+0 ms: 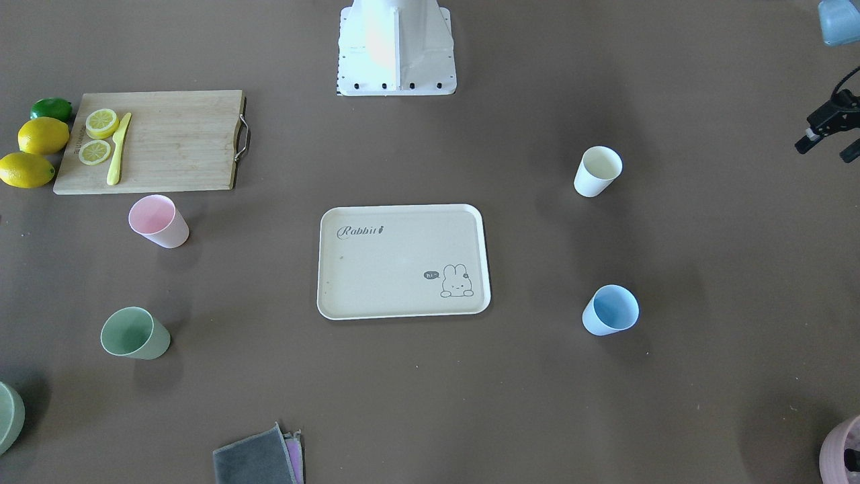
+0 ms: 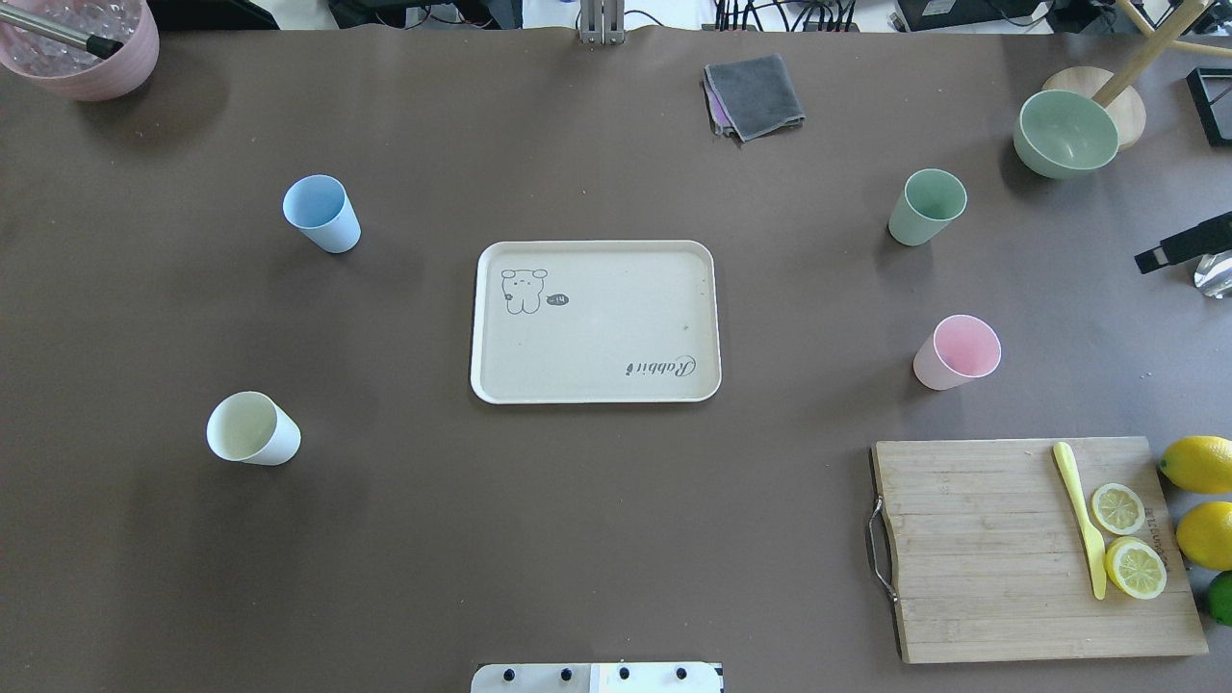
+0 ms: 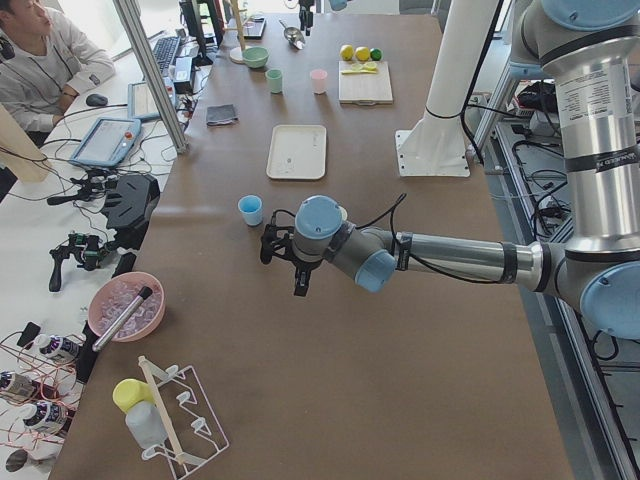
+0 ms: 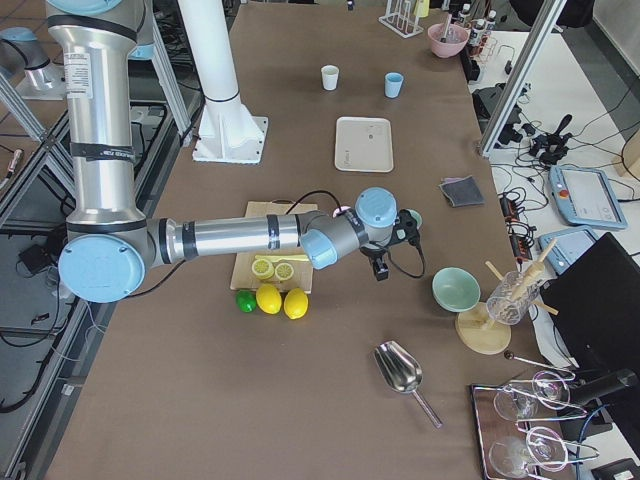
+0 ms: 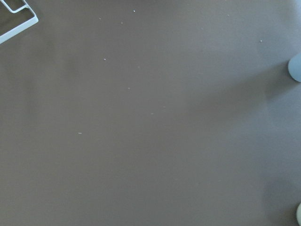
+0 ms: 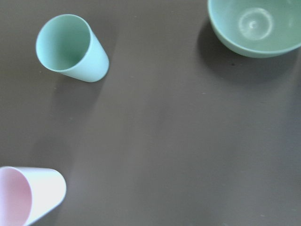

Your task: Place all cups on tray

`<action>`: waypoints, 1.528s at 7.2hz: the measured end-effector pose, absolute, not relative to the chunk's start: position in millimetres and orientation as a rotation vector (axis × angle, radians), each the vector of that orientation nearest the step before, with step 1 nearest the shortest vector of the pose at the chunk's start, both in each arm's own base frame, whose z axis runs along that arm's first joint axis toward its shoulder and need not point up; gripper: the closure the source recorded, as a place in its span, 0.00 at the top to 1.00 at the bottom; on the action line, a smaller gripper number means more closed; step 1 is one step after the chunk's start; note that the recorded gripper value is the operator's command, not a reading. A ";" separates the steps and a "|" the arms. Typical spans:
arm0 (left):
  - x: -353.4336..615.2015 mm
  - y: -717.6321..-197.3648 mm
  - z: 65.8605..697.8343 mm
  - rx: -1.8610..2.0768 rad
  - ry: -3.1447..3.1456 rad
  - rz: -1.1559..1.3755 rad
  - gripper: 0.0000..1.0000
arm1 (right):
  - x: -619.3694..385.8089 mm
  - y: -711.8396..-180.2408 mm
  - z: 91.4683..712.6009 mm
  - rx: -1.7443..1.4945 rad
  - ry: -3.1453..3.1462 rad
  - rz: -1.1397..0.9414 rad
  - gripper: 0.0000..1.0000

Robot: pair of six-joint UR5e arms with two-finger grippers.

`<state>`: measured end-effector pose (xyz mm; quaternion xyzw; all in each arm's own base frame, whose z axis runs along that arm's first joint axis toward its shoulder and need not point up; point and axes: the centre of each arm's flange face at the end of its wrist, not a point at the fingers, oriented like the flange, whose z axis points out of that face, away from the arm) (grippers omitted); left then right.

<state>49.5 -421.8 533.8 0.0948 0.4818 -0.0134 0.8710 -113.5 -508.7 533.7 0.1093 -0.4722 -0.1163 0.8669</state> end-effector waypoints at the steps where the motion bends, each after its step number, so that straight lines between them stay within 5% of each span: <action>1: 80.9 -422.3 506.9 0.185 1.008 -0.040 0.98 | -156.6 -503.9 503.2 0.195 -1.008 -0.232 1.00; 7: 182.6 -429.0 451.1 0.158 0.988 -0.113 0.98 | -258.3 -469.6 468.2 0.168 -0.948 -0.245 0.77; 8: 183.1 -428.9 449.8 0.153 0.990 -0.127 0.98 | -256.0 -466.4 479.6 0.166 -0.931 -0.259 0.66; 10: 183.9 -428.4 447.6 0.143 0.995 -0.149 0.98 | -257.8 -456.4 500.1 0.149 -0.904 -0.288 0.00; 11: 184.1 -428.4 447.5 0.142 0.996 -0.151 0.98 | -263.3 -453.7 504.5 0.142 -0.896 -0.297 0.00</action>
